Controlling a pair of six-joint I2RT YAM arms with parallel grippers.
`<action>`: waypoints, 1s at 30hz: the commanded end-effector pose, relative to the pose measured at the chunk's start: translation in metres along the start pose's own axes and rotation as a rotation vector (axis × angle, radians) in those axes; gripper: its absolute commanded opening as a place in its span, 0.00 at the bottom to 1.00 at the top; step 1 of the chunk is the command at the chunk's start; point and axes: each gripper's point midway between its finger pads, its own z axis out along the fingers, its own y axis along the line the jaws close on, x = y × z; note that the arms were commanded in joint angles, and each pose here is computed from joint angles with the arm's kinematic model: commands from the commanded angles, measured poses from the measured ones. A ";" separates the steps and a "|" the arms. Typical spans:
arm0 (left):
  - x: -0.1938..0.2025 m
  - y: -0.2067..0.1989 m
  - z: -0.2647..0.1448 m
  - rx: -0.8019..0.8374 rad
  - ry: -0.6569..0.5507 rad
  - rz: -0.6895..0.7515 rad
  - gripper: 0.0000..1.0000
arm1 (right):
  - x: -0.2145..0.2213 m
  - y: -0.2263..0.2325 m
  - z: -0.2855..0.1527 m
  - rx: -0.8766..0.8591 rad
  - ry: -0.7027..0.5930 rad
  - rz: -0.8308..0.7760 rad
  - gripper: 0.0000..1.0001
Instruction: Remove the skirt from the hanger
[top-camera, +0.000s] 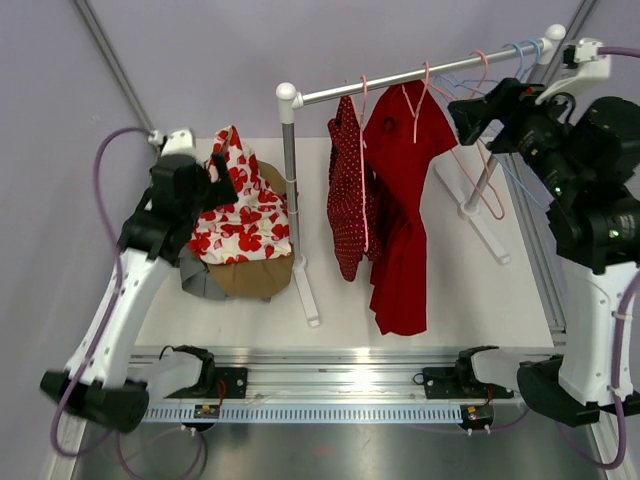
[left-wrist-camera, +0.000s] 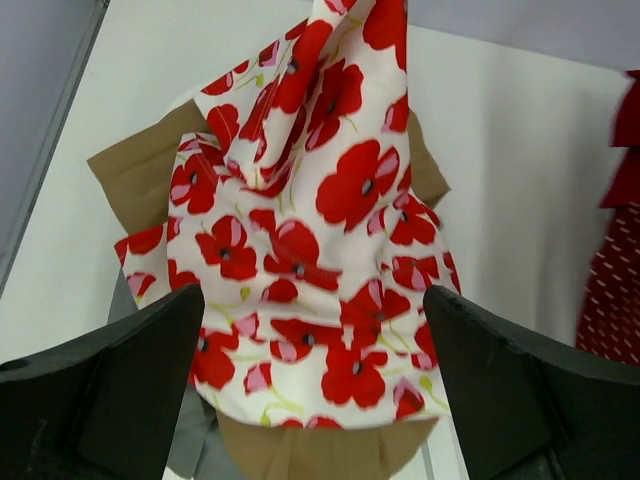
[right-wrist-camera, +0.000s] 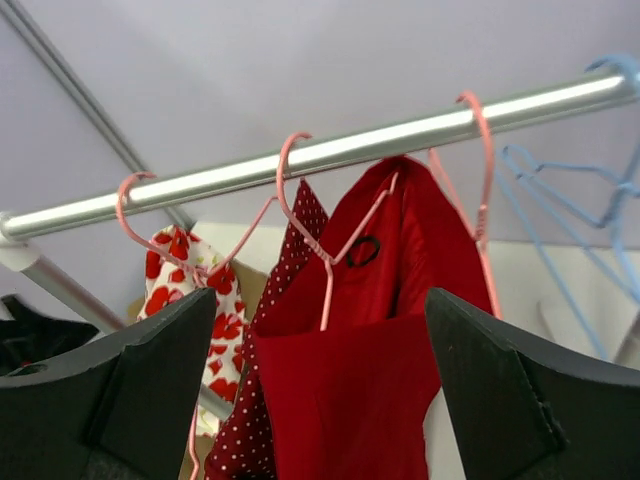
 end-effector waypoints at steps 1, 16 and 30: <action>0.013 -0.002 -0.044 0.112 -0.040 -0.061 0.95 | 0.047 0.008 0.047 -0.101 0.142 0.083 0.92; 0.121 0.039 -0.067 0.067 0.072 -0.058 0.94 | 0.108 0.017 0.115 -0.113 0.235 0.140 0.71; 0.123 0.034 -0.068 0.093 0.083 -0.043 0.93 | 0.104 0.018 0.118 -0.087 0.219 0.117 0.00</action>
